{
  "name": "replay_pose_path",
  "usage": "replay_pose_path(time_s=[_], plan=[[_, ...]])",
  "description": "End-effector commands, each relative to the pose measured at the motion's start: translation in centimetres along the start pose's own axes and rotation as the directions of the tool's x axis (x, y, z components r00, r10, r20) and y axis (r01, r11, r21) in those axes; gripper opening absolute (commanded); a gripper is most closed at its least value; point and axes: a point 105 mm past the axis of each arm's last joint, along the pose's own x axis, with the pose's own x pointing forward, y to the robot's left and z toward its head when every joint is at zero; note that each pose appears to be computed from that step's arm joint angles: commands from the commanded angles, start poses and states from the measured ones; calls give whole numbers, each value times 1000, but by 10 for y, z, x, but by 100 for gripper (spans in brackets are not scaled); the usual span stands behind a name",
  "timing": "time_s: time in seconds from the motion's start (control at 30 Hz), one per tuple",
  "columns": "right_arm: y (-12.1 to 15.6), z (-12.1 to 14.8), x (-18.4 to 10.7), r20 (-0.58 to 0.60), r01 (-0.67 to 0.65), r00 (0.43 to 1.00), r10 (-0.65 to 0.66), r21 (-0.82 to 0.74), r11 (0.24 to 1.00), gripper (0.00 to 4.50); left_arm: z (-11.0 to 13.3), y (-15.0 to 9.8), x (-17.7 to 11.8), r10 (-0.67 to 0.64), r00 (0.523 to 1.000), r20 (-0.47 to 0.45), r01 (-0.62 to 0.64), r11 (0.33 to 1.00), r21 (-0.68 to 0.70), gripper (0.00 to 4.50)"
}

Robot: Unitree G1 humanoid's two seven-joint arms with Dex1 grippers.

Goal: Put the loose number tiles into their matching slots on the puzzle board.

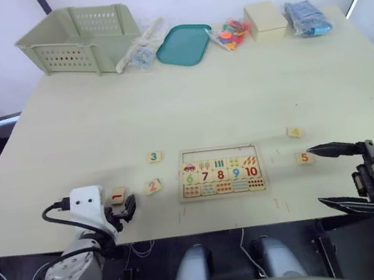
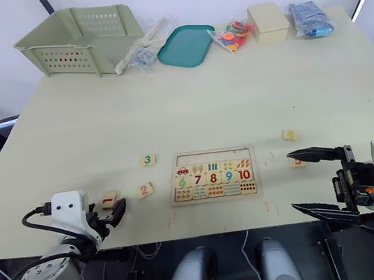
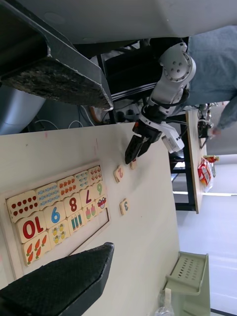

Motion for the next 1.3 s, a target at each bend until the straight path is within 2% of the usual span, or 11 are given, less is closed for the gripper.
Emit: replay_pose_path(time_s=[0.03, 0.07, 0.13, 0.5, 0.6, 0.63, 0.8, 0.97, 1.13, 1.3], plan=[[2, 3, 2, 9, -17, 1000, 17, -26, 1000, 450, 2, 3, -4, 10, 1000, 4, -10, 1000, 11, 341], [1, 3, 2, 8, -17, 1000, 18, -25, 1000, 450, 2, 4, -4, 11, 1000, 4, -11, 1000, 13, 310], [2, 3, 1, 7, -18, 1000, 18, -25, 1000, 450, 2, 4, -4, 13, 1000, 2, -13, 1000, 17, 219], [3, 2, 2, 6, -22, 1000, 23, -23, 999, 450, 1, 5, -6, 28, 1000, -1, -28, 1000, 7, 219], [3, 2, 2, 7, -23, 1000, 23, -23, 999, 450, 1, 6, -7, 34, 999, 0, -34, 999, 2, 139], [3, 1, 2, 7, -23, 1000, 24, -22, 999, 450, 1, 7, -7, 36, 999, 1, -36, 999, 2, 94], [3, 1, 3, 7, -21, 1000, 22, -23, 1000, 450, 5, 11, -10, 53, 998, 19, -53, 999, 3, 93], [-1, 1, 5, 19, 6, 1000, -5, -39, 999, 450, 28, 15, -16, 7, 995, 99, -15, 997, 75, 93], [-4, 1, 6, 34, 52, 998, -51, -41, 998, 450, 55, 12, -21, -174, 979, 109, 145, 961, 234, 93], [-7, 4, 7, 34, 141, 990, -139, -87, 986, 450, 86, -5, -14, -368, 930, 17, 328, 848, 417, 93]])
